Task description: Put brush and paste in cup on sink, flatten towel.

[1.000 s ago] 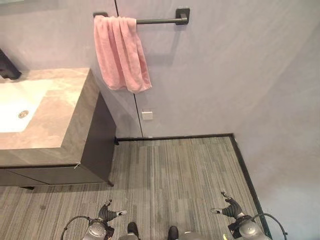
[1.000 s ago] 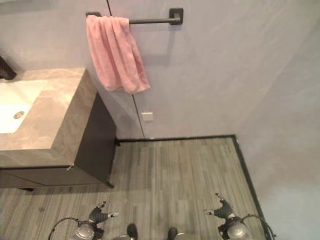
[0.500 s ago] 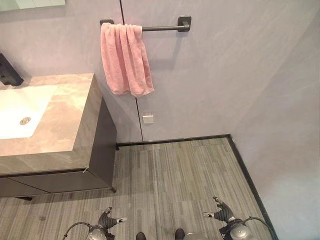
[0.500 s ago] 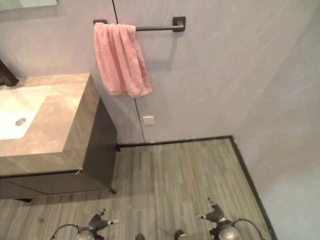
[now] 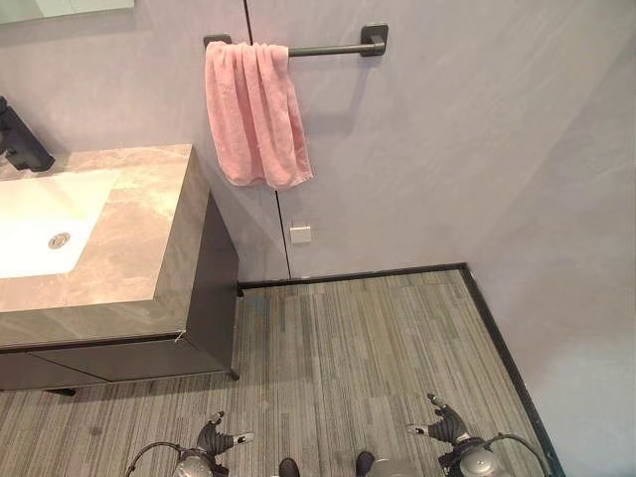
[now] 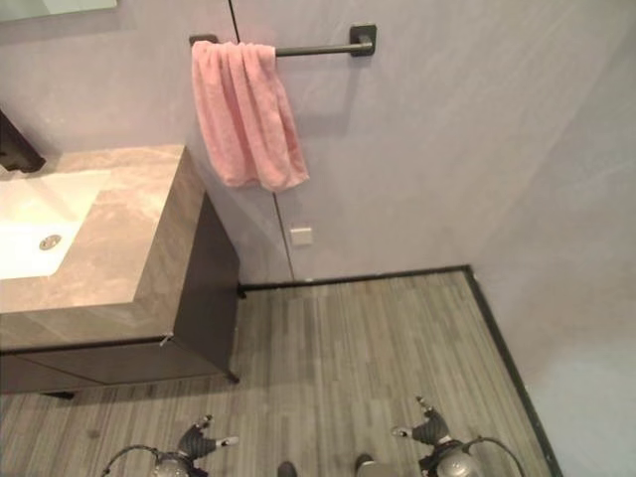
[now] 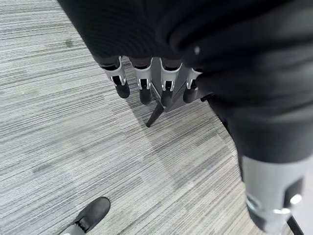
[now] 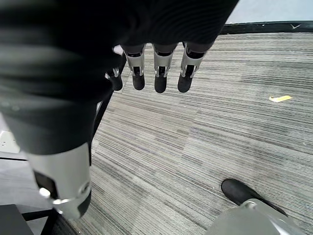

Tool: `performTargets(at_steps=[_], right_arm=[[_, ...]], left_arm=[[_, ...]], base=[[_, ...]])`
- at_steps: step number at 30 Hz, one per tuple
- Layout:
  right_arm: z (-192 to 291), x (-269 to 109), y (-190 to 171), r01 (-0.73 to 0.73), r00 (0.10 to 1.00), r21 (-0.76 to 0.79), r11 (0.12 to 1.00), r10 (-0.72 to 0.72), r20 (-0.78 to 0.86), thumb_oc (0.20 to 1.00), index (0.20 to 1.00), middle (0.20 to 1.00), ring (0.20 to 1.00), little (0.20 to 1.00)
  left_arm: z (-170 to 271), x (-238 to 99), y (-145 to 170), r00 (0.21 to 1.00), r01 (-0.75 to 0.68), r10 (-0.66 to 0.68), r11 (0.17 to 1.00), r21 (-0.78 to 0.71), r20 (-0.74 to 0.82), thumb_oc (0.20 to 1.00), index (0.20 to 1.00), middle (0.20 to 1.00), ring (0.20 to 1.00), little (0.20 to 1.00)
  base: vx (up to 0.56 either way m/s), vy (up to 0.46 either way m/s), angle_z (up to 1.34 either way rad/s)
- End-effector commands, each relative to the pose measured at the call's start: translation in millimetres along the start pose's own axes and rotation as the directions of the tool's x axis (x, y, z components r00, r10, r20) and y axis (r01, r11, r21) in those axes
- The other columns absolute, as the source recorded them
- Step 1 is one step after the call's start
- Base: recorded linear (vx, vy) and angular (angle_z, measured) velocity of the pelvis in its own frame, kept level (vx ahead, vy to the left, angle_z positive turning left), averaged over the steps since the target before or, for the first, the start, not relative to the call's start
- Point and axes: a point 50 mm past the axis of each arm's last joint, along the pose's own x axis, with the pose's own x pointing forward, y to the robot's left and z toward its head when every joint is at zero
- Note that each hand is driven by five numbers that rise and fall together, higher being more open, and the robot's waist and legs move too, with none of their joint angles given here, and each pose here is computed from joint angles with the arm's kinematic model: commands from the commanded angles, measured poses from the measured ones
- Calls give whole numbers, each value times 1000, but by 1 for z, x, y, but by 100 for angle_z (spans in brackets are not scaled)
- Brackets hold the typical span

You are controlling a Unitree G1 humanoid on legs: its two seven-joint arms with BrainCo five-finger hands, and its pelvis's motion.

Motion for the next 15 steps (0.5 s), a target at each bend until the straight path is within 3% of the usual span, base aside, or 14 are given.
performTargets(at_steps=[1, 8, 15], right_arm=[[13, 5, -2, 26, 999, 3, 1000, -26, 44, 1000, 1000, 1000, 1000, 1000], [22, 5, -2, 27, 996, 18, 999, -28, 83, 1000, 1000, 1000, 1000, 1000], [29, 4, -8, 45, 990, 52, 998, -51, 128, 1000, 1000, 1000, 1000, 1000]], left_arm=[[15, 5, 12, 998, -19, 17, 999, 37, 59, 1000, 1000, 1000, 1000, 1000], [18, 6, 18, 997, -35, 31, 998, 49, 67, 1000, 1000, 1000, 1000, 1000], [18, 7, 22, 997, -46, 44, 998, 40, 58, 1000, 1000, 1000, 1000, 1000]], base=[[26, 102, 2], [6, 148, 0], [97, 29, 0]])
